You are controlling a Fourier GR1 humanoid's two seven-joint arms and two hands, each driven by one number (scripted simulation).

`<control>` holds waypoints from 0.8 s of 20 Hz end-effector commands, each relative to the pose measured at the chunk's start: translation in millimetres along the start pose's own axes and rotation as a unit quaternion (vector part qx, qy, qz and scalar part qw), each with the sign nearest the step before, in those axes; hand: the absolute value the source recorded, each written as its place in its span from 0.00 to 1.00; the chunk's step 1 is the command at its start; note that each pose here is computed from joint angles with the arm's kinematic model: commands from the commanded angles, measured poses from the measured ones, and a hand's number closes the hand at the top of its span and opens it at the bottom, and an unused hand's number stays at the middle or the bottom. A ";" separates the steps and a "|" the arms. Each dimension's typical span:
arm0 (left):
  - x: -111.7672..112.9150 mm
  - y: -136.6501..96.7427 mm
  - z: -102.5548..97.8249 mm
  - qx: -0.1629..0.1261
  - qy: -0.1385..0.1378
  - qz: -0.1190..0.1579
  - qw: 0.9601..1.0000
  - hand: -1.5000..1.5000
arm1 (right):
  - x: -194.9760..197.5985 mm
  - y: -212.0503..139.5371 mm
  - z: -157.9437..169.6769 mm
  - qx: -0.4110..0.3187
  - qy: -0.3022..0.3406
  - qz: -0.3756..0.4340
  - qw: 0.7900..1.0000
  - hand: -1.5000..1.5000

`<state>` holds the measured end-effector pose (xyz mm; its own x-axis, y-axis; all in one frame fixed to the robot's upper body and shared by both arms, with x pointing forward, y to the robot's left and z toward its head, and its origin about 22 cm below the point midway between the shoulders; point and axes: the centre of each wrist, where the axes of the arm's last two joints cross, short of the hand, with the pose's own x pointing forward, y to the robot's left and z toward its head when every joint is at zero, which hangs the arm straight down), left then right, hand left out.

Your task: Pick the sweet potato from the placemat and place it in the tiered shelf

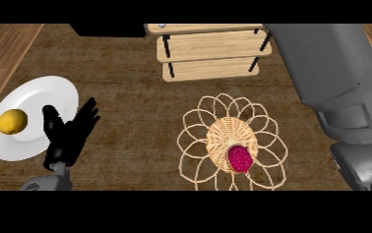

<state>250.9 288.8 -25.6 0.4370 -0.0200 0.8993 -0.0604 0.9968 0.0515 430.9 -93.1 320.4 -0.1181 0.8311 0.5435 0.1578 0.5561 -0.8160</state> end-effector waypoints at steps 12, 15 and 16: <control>4.8 -2.7 -1.7 0.005 -0.002 0.001 1.000 0.50 | -25.0 18.7 -21.4 -0.003 -0.038 -0.018 0.999 1.00; 5.3 -0.3 -10.6 0.010 0.002 0.005 1.000 0.50 | -29.7 19.5 -25.5 0.000 -0.040 -0.003 0.999 1.00; -5.2 1.9 -1.3 0.004 0.000 -0.004 1.000 0.50 | -24.8 13.7 -25.9 0.005 -0.033 0.028 0.999 1.00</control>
<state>255.9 292.1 -23.9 0.4352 -0.0177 0.9001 -0.0679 0.9963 0.0525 458.8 -101.5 296.3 -0.1843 0.8250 0.5342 0.1608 0.5615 -0.8117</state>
